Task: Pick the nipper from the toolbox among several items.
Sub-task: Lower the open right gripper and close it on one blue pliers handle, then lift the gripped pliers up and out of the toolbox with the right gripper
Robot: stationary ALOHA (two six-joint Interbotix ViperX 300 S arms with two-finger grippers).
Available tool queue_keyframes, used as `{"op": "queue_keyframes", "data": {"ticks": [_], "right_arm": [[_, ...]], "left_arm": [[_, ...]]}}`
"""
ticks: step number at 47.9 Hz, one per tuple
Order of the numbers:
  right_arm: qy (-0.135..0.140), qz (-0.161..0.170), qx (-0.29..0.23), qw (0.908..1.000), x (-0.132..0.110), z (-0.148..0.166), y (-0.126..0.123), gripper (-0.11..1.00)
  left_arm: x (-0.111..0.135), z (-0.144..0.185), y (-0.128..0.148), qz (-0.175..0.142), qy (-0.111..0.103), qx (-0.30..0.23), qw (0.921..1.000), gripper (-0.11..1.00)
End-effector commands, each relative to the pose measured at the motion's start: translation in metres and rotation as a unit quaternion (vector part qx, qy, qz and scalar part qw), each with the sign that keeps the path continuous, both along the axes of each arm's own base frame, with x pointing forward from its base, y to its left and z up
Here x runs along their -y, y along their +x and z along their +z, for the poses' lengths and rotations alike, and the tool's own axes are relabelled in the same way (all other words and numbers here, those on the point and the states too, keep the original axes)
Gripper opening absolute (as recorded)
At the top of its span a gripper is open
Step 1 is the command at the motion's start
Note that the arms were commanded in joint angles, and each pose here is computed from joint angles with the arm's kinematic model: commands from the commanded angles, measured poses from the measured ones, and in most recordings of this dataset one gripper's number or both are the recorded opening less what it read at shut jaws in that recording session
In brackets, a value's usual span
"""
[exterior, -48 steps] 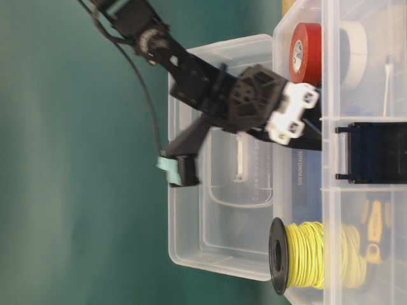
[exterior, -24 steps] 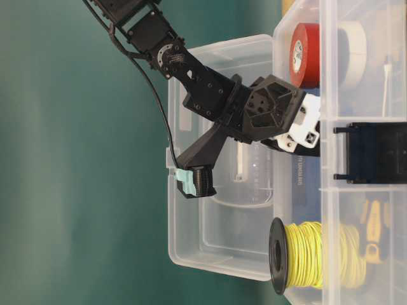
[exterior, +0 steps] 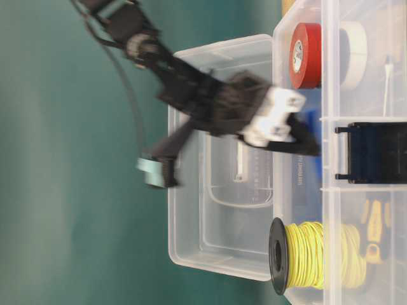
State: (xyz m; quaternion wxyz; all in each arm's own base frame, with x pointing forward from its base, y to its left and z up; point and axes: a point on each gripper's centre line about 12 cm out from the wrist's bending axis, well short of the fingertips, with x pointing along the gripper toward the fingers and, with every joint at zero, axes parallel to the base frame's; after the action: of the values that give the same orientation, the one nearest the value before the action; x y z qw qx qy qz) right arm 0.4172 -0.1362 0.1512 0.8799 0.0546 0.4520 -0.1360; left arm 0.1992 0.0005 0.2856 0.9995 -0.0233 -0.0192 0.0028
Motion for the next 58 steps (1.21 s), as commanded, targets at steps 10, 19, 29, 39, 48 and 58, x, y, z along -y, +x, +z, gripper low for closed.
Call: {"op": "queue_keyframes", "data": {"ticks": [10,19,29,39,48,58], "right_arm": [[-0.041,-0.001,0.086,0.9955,0.002,0.099,-0.022,0.13],[-0.042,0.010,0.105,0.9936,-0.015,0.125,-0.035,0.13],[-0.024,0.073,0.119,0.9899,-0.076,0.130,-0.043,0.13],[0.018,0.128,0.147,0.9806,-0.145,0.127,-0.048,0.13],[0.052,0.162,0.136,0.9761,-0.191,0.104,-0.044,0.13],[0.081,0.170,0.115,0.9754,-0.222,0.056,-0.028,0.13]], "left_arm": [[0.000,0.005,0.001,-0.001,-0.002,0.008,1.0000,0.00],[0.000,0.005,0.001,0.000,-0.002,0.008,1.0000,0.00],[0.000,0.004,0.001,0.000,-0.002,0.006,1.0000,0.00],[0.000,0.003,0.001,0.000,-0.001,0.005,1.0000,0.00],[0.000,0.002,0.001,0.000,0.000,0.004,1.0000,0.00],[0.000,0.001,0.000,0.000,-0.001,0.003,1.0000,0.00]]}}
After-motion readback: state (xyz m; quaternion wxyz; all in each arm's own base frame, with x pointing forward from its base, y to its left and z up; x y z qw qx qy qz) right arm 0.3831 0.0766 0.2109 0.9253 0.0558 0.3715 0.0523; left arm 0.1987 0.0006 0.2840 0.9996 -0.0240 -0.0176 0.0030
